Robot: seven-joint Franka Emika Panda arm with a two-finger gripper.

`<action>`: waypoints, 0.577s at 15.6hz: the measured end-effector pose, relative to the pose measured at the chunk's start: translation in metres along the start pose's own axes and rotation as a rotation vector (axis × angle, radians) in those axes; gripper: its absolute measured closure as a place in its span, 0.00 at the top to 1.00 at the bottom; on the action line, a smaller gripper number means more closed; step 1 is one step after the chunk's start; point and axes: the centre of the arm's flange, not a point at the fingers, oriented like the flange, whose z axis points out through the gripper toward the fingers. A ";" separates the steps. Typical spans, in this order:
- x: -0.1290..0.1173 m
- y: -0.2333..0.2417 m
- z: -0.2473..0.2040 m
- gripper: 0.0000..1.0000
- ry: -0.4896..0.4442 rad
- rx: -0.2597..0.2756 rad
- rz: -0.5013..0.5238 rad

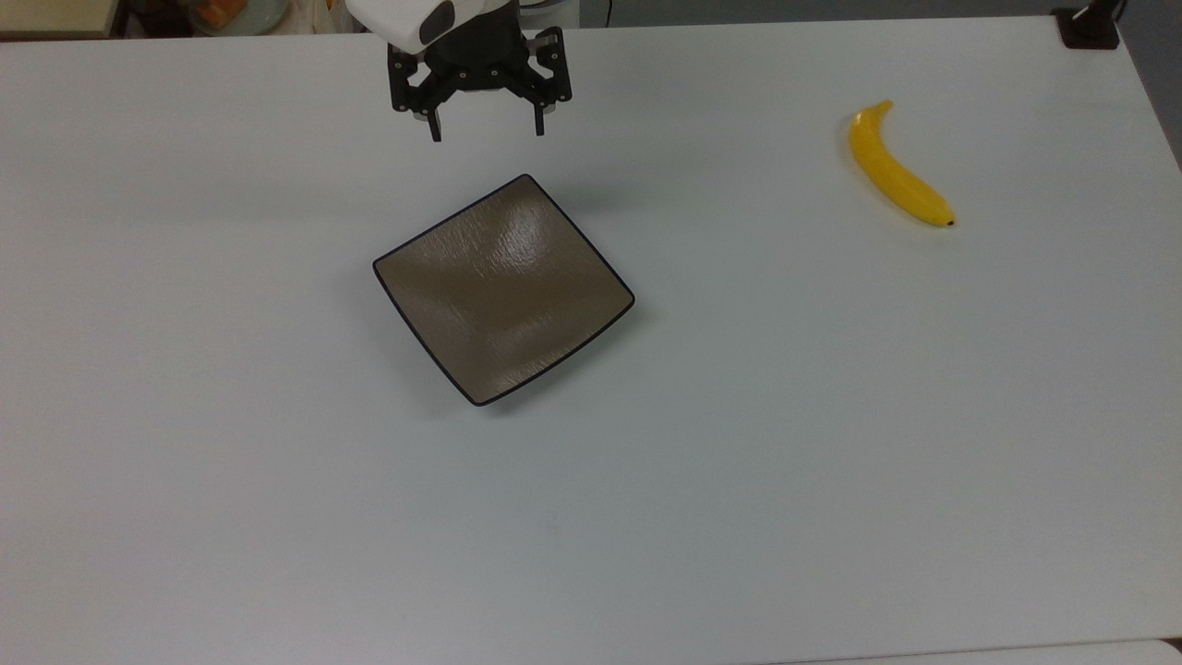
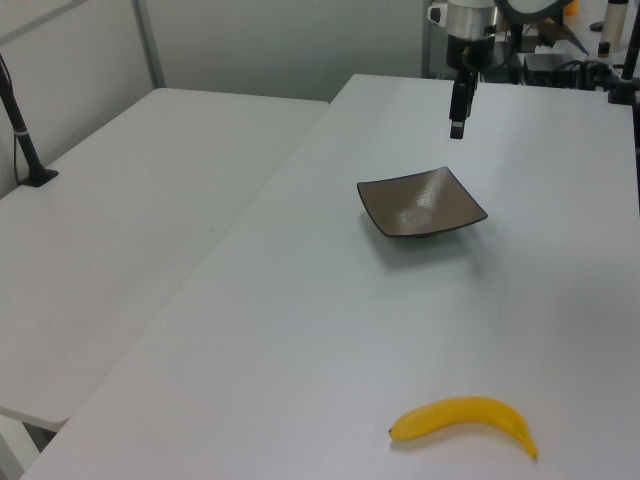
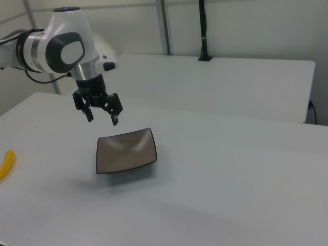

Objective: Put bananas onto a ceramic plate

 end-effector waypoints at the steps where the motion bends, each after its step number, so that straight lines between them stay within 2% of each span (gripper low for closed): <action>1: -0.001 0.000 0.003 1.00 -0.007 0.000 -0.004; 9: -0.002 0.000 0.004 1.00 -0.010 -0.001 -0.005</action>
